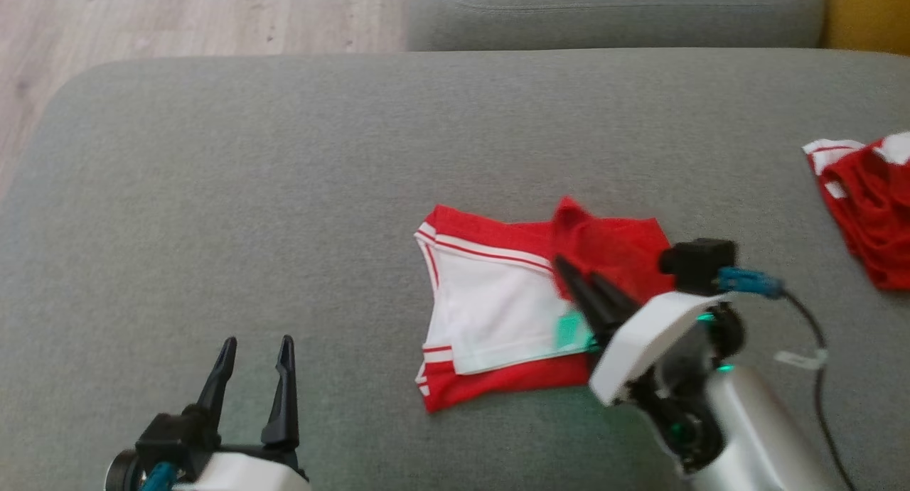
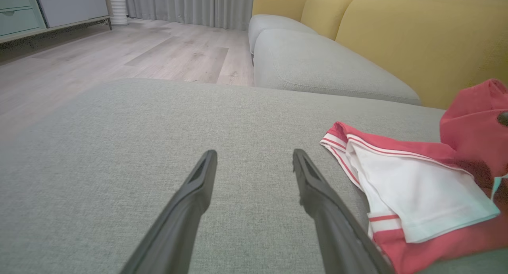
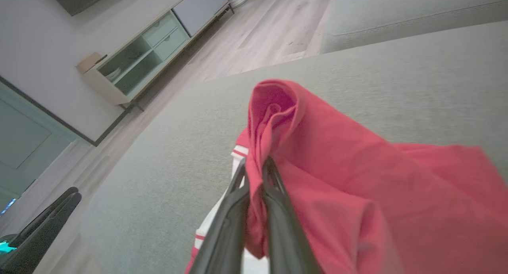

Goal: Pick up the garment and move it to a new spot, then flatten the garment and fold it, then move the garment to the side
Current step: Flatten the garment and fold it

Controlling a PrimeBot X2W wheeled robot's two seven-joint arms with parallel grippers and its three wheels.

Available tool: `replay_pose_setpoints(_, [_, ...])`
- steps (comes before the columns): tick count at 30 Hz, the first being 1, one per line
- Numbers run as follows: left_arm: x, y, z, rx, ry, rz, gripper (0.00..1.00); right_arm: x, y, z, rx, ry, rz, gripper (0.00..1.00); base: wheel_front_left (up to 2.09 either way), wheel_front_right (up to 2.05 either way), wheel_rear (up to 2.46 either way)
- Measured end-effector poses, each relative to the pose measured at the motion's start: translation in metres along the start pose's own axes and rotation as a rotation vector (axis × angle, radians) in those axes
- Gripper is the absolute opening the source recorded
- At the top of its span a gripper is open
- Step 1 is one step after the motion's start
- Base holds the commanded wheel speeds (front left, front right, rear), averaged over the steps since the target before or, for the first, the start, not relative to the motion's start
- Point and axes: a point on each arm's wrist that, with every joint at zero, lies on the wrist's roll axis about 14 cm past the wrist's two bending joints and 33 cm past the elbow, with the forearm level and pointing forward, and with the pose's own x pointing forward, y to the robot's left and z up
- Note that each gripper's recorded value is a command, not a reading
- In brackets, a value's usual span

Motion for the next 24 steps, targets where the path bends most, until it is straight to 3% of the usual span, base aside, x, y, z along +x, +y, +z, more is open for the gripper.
replay_pose_setpoints(5, [-0.001, 0.008, 0.003, -0.004, -0.011, 0.028, 1.0, 0.023, 0.038, -0.016, 0.002, 0.035, 0.13, 0.0, 0.0, 0.0, 0.0])
replay_pose_setpoints(11, [-0.008, 0.019, 0.001, -0.012, -0.01, 0.068, 1.0, 0.043, 0.053, -0.034, -0.012, 0.074, 0.184, 0.0, 0.0, 0.0, 0.0])
replay_pose_setpoints(13, [-0.009, 0.021, 0.001, -0.013, -0.011, 0.074, 1.0, 0.045, 0.054, -0.044, -0.012, 0.098, 0.188, 0.45, 0.0, 0.0, 0.0])
replay_pose_setpoints(14, [-0.009, 0.021, 0.001, -0.014, -0.011, 0.074, 1.0, 0.046, 0.055, -0.049, -0.013, 0.115, 0.192, 0.94, 0.0, 0.0, 0.0])
replay_pose_setpoints(15, [-0.01, 0.021, 0.001, -0.014, -0.014, 0.075, 1.0, 0.047, 0.057, -0.051, -0.01, 0.118, 0.198, 1.0, 0.0, 0.0, 0.0])
replay_pose_setpoints(24, [-0.005, 0.01, 0.0, -0.023, -0.015, 0.045, 1.0, 0.052, 0.062, -0.014, -0.02, -0.036, 0.216, 1.0, 0.0, 0.0, 0.0])
